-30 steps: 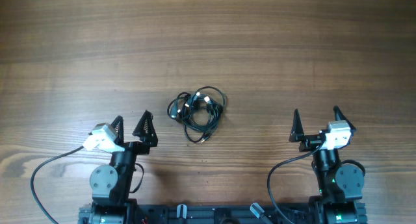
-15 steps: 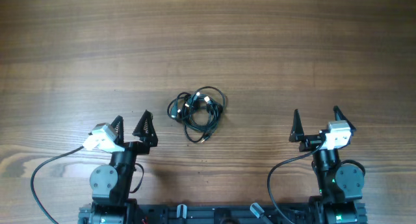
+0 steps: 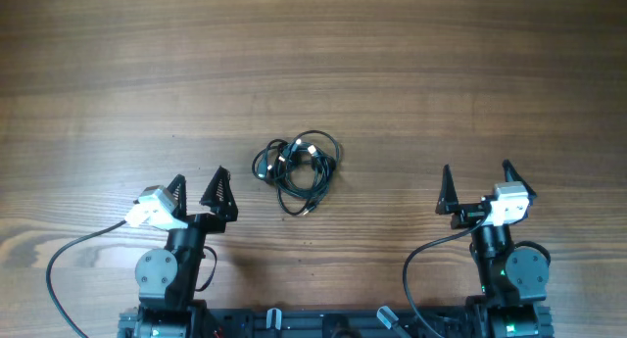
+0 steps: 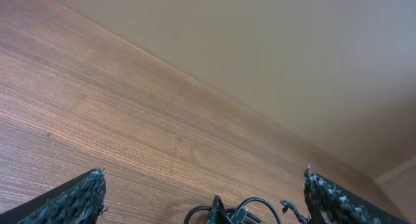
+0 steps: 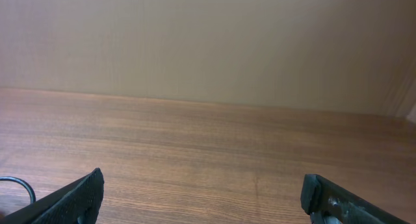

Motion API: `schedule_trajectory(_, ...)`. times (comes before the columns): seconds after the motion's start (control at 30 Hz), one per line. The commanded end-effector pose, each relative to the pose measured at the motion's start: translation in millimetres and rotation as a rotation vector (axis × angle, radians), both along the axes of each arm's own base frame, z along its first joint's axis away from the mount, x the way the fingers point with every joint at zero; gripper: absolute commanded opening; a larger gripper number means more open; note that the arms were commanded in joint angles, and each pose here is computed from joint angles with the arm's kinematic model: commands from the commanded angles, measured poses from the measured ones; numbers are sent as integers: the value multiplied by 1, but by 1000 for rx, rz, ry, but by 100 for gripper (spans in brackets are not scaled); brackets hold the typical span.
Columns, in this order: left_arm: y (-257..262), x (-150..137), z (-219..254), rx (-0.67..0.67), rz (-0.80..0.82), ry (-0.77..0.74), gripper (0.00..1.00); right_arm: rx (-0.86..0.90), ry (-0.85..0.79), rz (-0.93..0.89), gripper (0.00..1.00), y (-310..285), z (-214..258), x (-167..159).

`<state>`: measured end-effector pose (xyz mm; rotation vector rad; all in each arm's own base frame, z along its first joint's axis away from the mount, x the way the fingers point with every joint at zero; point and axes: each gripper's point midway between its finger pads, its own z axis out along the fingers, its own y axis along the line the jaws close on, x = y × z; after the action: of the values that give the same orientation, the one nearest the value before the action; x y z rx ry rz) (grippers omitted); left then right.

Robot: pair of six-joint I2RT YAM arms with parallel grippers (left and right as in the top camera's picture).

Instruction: Untangle cables

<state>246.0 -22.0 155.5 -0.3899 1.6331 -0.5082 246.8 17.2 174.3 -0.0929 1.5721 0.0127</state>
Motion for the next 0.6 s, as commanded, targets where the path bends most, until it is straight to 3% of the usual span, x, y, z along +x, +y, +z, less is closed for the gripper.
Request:
schedule_trajectory(0.0, 2, 0, -4, 20, 5, 12, 100, -9, 2, 13, 100, 3, -1, 0)
schedule_trajectory(0.57, 2, 0, -4, 20, 5, 12, 100, -9, 2, 13, 100, 3, -1, 0)
